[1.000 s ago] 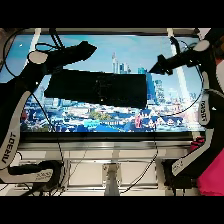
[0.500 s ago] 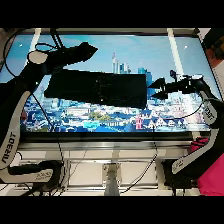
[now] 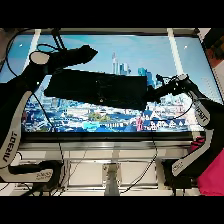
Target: Fold the clothes and pants, and hang the long-sleeved shirts on hangers.
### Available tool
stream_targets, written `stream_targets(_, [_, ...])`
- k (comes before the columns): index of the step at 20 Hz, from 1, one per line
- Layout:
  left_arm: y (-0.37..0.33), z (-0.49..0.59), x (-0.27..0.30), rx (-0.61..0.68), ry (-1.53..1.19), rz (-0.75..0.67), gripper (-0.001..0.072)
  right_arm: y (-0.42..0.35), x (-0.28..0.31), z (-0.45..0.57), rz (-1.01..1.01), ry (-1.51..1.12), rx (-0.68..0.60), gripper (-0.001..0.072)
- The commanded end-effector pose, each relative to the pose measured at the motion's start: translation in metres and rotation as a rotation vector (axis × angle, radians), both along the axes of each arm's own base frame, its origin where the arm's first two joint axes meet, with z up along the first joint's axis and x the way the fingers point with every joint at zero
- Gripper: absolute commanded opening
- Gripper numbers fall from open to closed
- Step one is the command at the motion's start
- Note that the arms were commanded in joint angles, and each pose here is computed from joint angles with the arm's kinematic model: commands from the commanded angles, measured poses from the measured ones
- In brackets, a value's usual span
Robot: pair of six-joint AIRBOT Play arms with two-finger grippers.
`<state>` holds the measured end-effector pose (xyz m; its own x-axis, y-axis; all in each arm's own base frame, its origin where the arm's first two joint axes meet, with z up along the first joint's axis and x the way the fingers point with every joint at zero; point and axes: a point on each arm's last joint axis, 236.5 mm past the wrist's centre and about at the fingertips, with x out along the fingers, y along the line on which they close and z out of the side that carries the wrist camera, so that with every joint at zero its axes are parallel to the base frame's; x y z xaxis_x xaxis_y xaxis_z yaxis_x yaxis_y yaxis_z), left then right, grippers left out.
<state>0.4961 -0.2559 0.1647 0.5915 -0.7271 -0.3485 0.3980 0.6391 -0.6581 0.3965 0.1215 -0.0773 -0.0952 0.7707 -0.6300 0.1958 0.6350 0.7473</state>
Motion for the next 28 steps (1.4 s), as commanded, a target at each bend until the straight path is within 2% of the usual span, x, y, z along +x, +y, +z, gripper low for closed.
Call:
stream_targets(1, [-0.004, -0.069, -0.016, 0.159, 0.188, -0.017, 0.0012, -0.027, -0.008, 0.027, -0.010, -0.013, -0.053, 0.0039])
stream_targets(4, [-0.030, -0.132, -0.045, 0.286, 0.339, -0.086, 0.0012, -0.081, -0.010, 0.072, -0.114, -0.074, -0.088, 0.0040])
stream_targets(9, [-0.115, -0.208, -0.102, 0.349, 0.454, -0.232, 0.0012, -0.139, -0.023, 0.142, -0.257, -0.226, -0.142, 0.0038])
stream_targets(12, [-0.155, -0.246, -0.133, 0.374, 0.487, -0.272, 0.0012, -0.126, -0.029, 0.172, -0.232, -0.293, -0.114, 0.0038])
stream_targets(15, [-0.177, -0.275, -0.152, 0.388, 0.503, -0.285, 0.0012, -0.102, -0.022, 0.216, -0.223, -0.396, -0.010, 0.0038])
stream_targets(17, [-0.183, -0.274, -0.152, 0.363, 0.509, -0.277, 0.0012, -0.096, -0.018, 0.240, -0.205, -0.470, -0.016, 0.0038])
stream_targets(20, [-0.172, -0.231, -0.135, 0.331, 0.453, -0.260, 0.0012, -0.097, -0.007, 0.265, -0.211, -0.552, -0.046, 0.0037])
stream_targets(23, [-0.130, -0.147, -0.099, 0.318, 0.291, -0.197, 0.0011, -0.075, 0.001, 0.273, -0.168, -0.594, -0.046, 0.0037])
stream_targets(26, [-0.063, -0.096, -0.079, 0.379, 0.224, -0.131, 0.0012, -0.018, -0.003, 0.255, -0.033, -0.557, -0.043, 0.0036])
stream_targets(28, [-0.020, -0.061, -0.063, 0.367, 0.179, -0.050, 0.0012, 0.035, -0.007, 0.236, 0.088, -0.533, -0.032, 0.0036])
